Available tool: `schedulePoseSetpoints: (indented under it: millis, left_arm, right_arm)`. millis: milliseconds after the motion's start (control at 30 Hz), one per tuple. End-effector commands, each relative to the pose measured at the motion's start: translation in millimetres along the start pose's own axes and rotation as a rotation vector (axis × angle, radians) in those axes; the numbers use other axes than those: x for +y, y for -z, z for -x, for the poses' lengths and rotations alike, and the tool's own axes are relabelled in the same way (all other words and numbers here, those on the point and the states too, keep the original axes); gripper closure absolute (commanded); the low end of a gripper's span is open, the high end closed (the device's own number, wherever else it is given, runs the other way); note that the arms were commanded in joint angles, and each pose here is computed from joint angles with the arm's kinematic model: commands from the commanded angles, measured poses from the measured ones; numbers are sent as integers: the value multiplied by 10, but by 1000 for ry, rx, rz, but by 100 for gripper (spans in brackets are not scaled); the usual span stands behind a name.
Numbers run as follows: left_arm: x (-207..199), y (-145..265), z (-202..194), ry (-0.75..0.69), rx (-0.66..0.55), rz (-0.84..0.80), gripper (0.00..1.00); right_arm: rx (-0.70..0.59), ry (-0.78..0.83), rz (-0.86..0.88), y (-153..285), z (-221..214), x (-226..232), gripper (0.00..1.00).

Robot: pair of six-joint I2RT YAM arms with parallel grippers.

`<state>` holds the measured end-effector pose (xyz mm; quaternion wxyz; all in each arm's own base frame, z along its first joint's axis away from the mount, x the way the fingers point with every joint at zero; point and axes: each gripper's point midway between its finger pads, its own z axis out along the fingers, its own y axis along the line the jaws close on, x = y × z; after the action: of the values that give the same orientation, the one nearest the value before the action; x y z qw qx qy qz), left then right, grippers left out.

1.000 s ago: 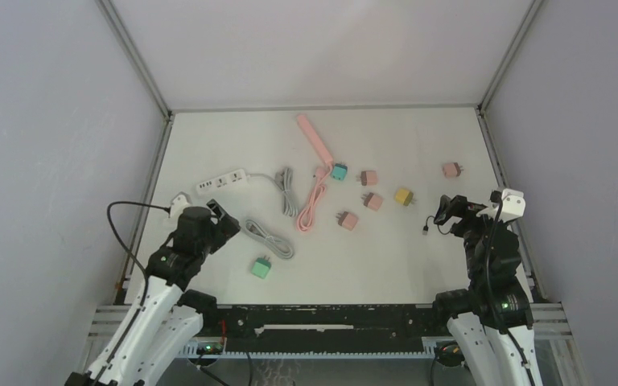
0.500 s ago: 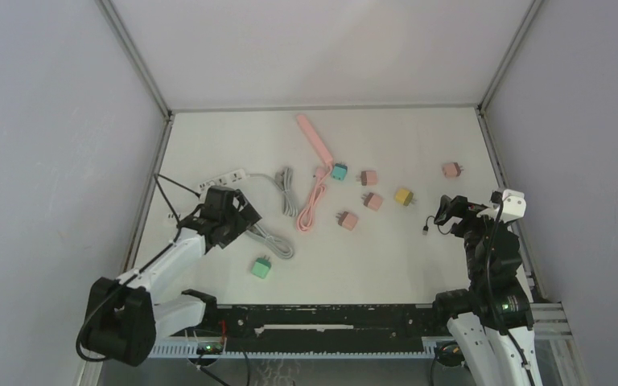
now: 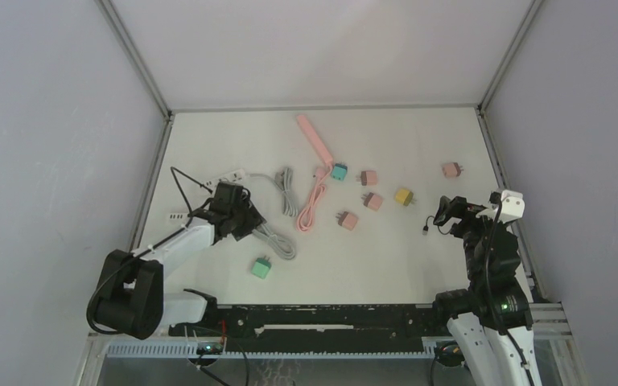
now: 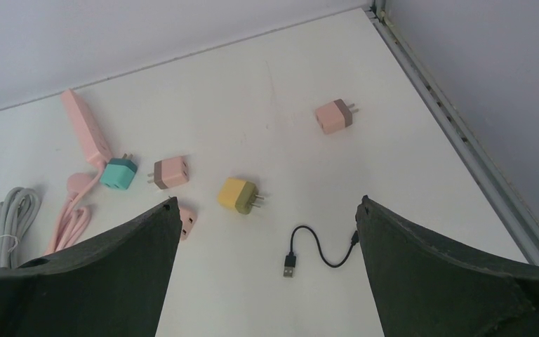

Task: Insert the plug
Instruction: Move the socket to the center of the board.

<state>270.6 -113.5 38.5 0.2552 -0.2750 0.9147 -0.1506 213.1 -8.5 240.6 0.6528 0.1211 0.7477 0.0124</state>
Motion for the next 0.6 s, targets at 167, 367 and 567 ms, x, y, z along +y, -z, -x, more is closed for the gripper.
schedulePoseSetpoints:
  millis: [167,367,567]
  left_arm:
    - [-744,119,-208,-31,65,-231,58]
    - [-1078,220,-492,-29,111,-311,59]
    - [-1424,316,-754,23,150,-385,59]
  right_arm:
    - [-66,-8,24,24,159,43,0]
    - [-71,-13,39,39,177,69,0]
    - [-64,-26,76,67,243,149,0]
